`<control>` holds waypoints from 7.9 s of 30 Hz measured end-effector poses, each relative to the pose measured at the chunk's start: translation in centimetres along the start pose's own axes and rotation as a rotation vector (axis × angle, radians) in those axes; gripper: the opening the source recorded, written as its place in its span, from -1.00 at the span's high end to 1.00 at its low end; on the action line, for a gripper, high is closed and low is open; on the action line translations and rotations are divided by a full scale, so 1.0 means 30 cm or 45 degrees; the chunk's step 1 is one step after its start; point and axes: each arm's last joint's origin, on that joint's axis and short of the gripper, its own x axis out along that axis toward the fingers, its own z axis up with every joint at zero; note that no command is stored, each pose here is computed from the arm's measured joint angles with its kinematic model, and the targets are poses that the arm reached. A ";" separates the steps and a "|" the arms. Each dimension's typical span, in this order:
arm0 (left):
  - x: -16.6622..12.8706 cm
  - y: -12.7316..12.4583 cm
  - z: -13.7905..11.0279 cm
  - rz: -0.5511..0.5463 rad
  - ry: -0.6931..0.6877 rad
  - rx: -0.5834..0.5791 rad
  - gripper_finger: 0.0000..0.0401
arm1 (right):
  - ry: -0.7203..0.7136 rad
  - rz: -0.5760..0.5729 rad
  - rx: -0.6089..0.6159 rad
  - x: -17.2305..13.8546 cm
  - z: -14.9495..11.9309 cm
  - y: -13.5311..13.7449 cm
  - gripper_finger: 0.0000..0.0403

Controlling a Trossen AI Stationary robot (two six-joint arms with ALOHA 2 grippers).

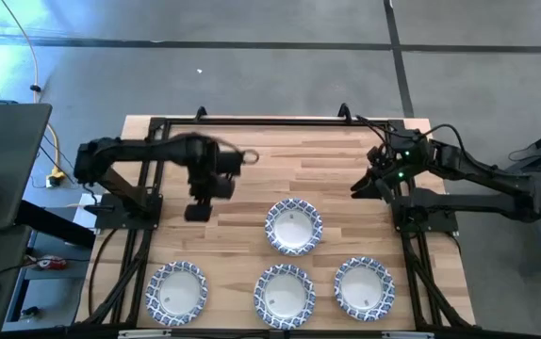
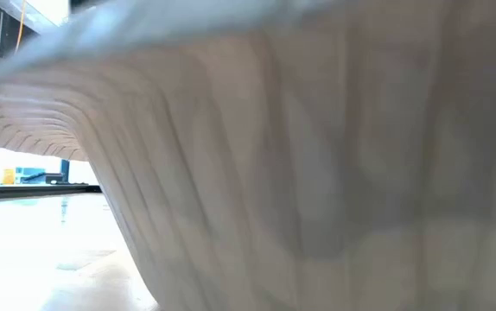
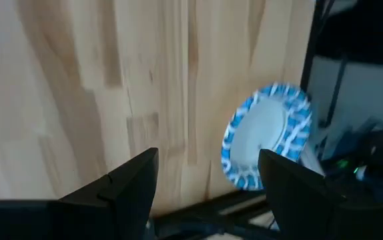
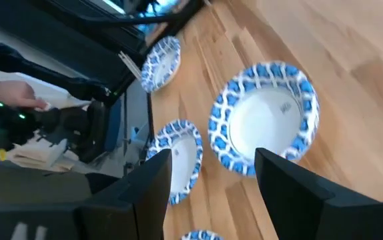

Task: Nest bowls inside each other
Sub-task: Stack the white patterned bowl on top of the other white patterned bowls

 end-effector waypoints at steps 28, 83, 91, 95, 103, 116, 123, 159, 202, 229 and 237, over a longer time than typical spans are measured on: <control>0.418 -0.079 -0.126 -0.021 0.143 0.088 -0.22 | -0.380 0.294 -0.257 -0.044 0.088 0.091 -0.02; 0.674 -0.075 -0.170 -0.210 0.117 -0.007 0.00 | -0.595 0.431 -0.434 -0.122 0.089 0.151 -0.02; 0.724 -0.093 -0.159 -0.242 0.152 0.022 0.06 | -0.595 0.431 -0.433 -0.122 0.088 0.151 -0.02; 0.726 -0.095 -0.160 -0.267 0.165 0.021 0.25 | -0.594 0.431 -0.433 -0.122 0.089 0.151 -0.02; 0.724 -0.092 -0.161 -0.281 0.178 0.011 0.72 | -0.593 0.430 -0.432 -0.122 0.089 0.151 -0.02; 0.716 -0.086 -0.158 -0.363 0.201 -0.004 0.87 | -0.597 0.416 -0.423 -0.120 0.088 0.148 -0.02; 0.678 -0.059 -0.129 -0.445 0.167 -0.051 0.88 | -0.584 0.408 -0.414 -0.118 0.086 0.145 -0.02; 0.073 0.178 0.221 -0.335 -0.654 -0.230 0.87 | -0.597 0.354 -0.447 -0.114 0.086 0.138 -0.02; 0.173 0.301 0.470 -0.183 -0.392 -0.059 0.09 | -0.476 0.289 -0.417 -0.093 0.066 0.112 -0.02; 0.324 0.269 0.482 -0.278 -0.277 -0.052 0.11 | -0.486 0.277 -0.420 -0.093 0.067 0.111 -0.02; 0.381 0.265 0.495 -0.365 -0.220 -0.054 0.41 | -0.487 0.276 -0.420 -0.093 0.067 0.111 -0.02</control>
